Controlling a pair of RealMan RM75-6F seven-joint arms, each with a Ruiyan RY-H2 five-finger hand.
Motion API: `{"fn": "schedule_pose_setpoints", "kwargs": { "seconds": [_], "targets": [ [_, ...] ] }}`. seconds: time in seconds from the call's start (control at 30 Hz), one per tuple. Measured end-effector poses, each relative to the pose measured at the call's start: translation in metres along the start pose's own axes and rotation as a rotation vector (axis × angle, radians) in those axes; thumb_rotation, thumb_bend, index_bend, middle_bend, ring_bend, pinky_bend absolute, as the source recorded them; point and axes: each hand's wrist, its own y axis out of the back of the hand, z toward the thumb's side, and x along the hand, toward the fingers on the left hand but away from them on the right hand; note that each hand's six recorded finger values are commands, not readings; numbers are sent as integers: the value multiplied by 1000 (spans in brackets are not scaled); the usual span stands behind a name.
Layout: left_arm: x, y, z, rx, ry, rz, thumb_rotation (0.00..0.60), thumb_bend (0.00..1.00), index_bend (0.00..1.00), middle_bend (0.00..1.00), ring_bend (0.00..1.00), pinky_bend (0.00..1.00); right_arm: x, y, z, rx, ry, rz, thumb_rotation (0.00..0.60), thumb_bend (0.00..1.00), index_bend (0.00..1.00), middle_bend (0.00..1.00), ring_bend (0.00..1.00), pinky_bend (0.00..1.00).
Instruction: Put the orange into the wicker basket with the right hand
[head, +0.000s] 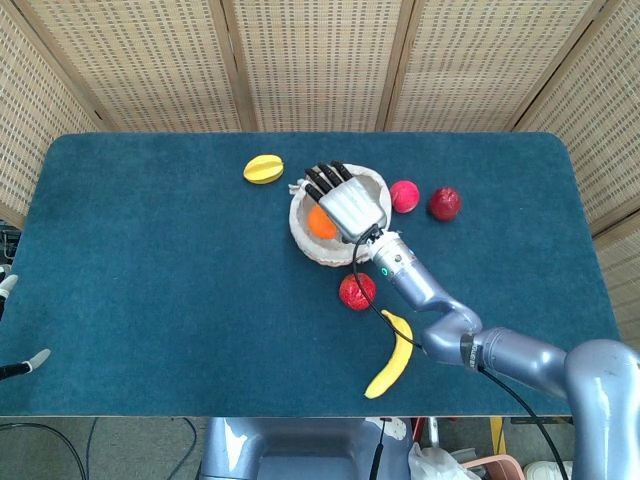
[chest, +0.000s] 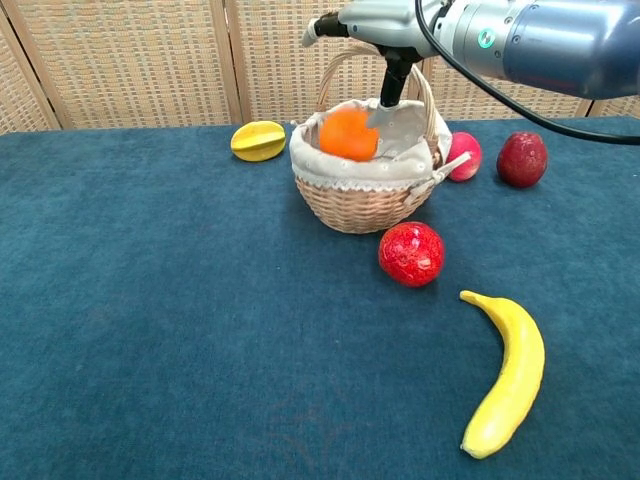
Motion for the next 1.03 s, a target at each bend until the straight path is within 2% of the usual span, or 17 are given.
{"fn": "schedule_pose_setpoints", "kwargs": {
  "seconds": [0.27,0.47,0.63,0.8,1.03],
  "targets": [
    [-3,1,3,-5,-14,1,600,0,0,0,0,0,11,17,1,-13,-1,-42,600,0,38,0,0,0],
    [-5,2,4,-11,-28,-2,600,0,0,0,0,0,40,33,-15,-44,-21,-86,600,0,39,0,0,0],
    [-7,2,6,-17,-46,-6,600,0,0,0,0,0,106,26,-62,-60,-86,-116,600,0,38,0,0,0],
    [-11,3,9,-17,-70,-2,600,0,0,0,0,0,189,6,-97,-143,-176,-104,600,0,2,0,0,0],
    [-16,6,12,-29,-99,14,600,0,0,0,0,0,293,-17,-120,-193,-330,-68,600,0,0,0,0,0]
  ]
}}
